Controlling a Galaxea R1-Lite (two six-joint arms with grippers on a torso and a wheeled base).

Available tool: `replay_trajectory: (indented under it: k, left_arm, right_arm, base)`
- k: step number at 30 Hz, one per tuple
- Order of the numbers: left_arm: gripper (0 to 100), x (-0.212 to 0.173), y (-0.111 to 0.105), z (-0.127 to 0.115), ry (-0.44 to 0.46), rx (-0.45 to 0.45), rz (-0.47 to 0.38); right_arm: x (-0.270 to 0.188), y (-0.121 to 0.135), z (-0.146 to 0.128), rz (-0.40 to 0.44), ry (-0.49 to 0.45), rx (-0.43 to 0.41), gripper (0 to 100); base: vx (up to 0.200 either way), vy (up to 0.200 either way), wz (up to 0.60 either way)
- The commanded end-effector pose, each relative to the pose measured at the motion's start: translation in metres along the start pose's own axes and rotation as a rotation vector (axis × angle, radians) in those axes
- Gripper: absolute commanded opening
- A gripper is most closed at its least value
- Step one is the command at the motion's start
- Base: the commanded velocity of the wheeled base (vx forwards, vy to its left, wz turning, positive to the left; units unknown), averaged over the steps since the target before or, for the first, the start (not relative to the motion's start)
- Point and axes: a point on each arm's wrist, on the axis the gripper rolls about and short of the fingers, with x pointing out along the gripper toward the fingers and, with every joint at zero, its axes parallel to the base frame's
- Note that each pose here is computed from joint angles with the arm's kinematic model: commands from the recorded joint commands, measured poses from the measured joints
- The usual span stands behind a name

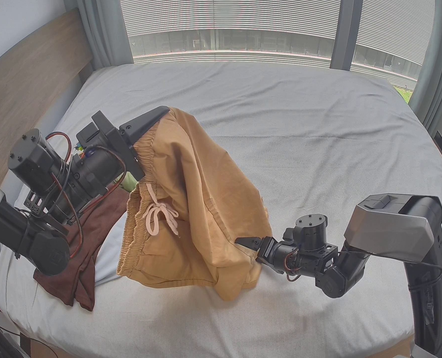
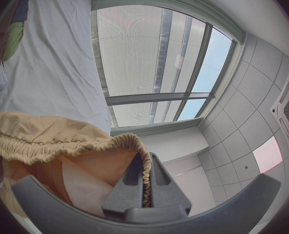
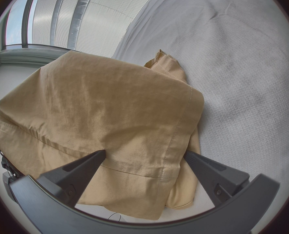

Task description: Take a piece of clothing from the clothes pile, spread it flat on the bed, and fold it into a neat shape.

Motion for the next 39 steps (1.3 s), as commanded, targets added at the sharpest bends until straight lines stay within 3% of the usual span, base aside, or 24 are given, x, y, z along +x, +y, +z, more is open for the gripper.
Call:
replay_trajectory:
  k: [1, 12, 13, 30, 37, 39]
  left_arm:
    - [0, 0.000, 0.001, 0.000, 0.001, -0.001, 0.001]
    - [0, 0.000, 0.001, 0.000, 0.000, -0.001, 0.003]
    - [0, 0.000, 0.002, 0.000, 0.000, -0.003, 0.005]
    - [0, -0.002, 0.010, 0.004, -0.012, -0.007, 0.027]
    - [0, -0.002, 0.020, 0.005, -0.014, -0.016, 0.053]
    - [0, -0.004, 0.027, 0.009, -0.026, -0.019, 0.074]
  right_arm:
    - [0.002, 0.001, -0.002, 0.004, 0.007, -0.003, 100]
    - [0.002, 0.003, -0.008, 0.013, 0.015, 0.024, 100]
    - [0.001, 0.003, -0.009, 0.011, 0.017, 0.024, 0]
    - [-0.029, -0.006, -0.009, 0.027, -0.031, 0.020, 0]
    - [-0.062, 0.001, 0.012, 0.006, -0.090, -0.008, 0]
    - [-0.077, -0.003, 0.020, -0.040, -0.100, -0.041, 0]
  base:
    - [0.000, 0.000, 0.00]
    - [0.000, 0.000, 0.00]
    - [0.000, 0.000, 0.00]
    - [0.000, 0.000, 0.00]
    - [0.000, 0.000, 0.00]
    - [0.000, 0.000, 0.00]
